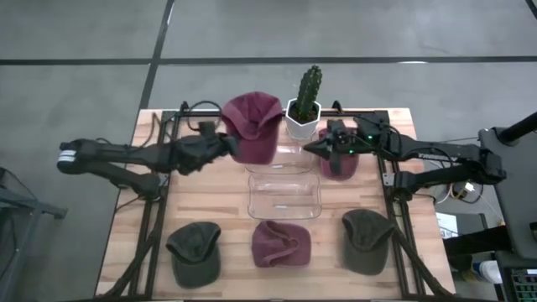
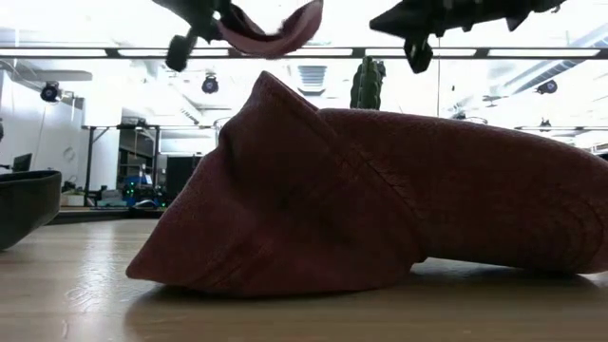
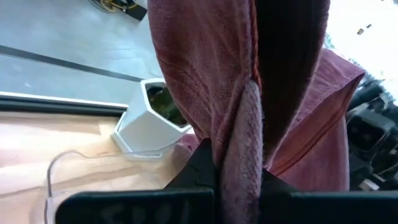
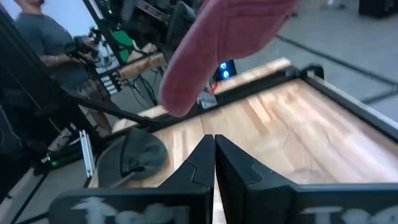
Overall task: Pick & Place hat
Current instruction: Put the top left red cap into the top transparent bin
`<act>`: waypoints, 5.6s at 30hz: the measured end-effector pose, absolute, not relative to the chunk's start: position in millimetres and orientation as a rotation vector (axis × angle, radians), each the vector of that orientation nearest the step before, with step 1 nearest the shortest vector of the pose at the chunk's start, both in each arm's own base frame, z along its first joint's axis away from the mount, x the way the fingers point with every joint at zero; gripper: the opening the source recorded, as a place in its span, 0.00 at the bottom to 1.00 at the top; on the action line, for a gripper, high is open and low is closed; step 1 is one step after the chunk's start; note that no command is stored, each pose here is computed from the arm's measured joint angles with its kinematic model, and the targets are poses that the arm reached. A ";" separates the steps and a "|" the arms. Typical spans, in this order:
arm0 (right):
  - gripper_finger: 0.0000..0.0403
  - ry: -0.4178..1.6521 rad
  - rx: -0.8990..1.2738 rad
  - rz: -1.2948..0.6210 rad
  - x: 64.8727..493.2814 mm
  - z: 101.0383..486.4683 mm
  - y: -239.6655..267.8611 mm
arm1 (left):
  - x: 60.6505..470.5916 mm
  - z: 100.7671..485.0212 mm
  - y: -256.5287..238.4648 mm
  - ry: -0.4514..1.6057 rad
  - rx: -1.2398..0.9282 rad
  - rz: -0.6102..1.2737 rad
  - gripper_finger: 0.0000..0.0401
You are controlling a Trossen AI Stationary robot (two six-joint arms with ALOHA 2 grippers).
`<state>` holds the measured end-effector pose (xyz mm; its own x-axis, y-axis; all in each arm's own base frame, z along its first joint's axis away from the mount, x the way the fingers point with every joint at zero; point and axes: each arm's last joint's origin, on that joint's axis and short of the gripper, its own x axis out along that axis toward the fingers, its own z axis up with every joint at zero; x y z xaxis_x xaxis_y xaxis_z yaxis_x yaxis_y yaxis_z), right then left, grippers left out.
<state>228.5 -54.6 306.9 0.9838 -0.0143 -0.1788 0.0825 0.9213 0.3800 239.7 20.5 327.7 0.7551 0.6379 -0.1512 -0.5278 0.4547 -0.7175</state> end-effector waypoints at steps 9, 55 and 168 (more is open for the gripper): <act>0.02 0.243 0.421 -0.034 248.3 287.8 -55.5 | 262.3 318.9 20.9 -0.106 -0.813 0.742 0.01; 0.66 0.028 0.404 -0.200 254.7 302.5 -61.4 | 281.9 316.2 18.1 -0.206 -0.630 0.830 0.01; 0.03 1.212 -0.086 -0.150 390.5 308.7 -148.5 | 194.5 328.9 14.8 0.543 -0.065 0.840 0.22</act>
<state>390.5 -148.5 308.7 0.3430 -0.1612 -0.9254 0.0689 0.9868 -0.1464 194.5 14.8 328.9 0.5404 0.6901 -0.4813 -0.7226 0.6737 0.1547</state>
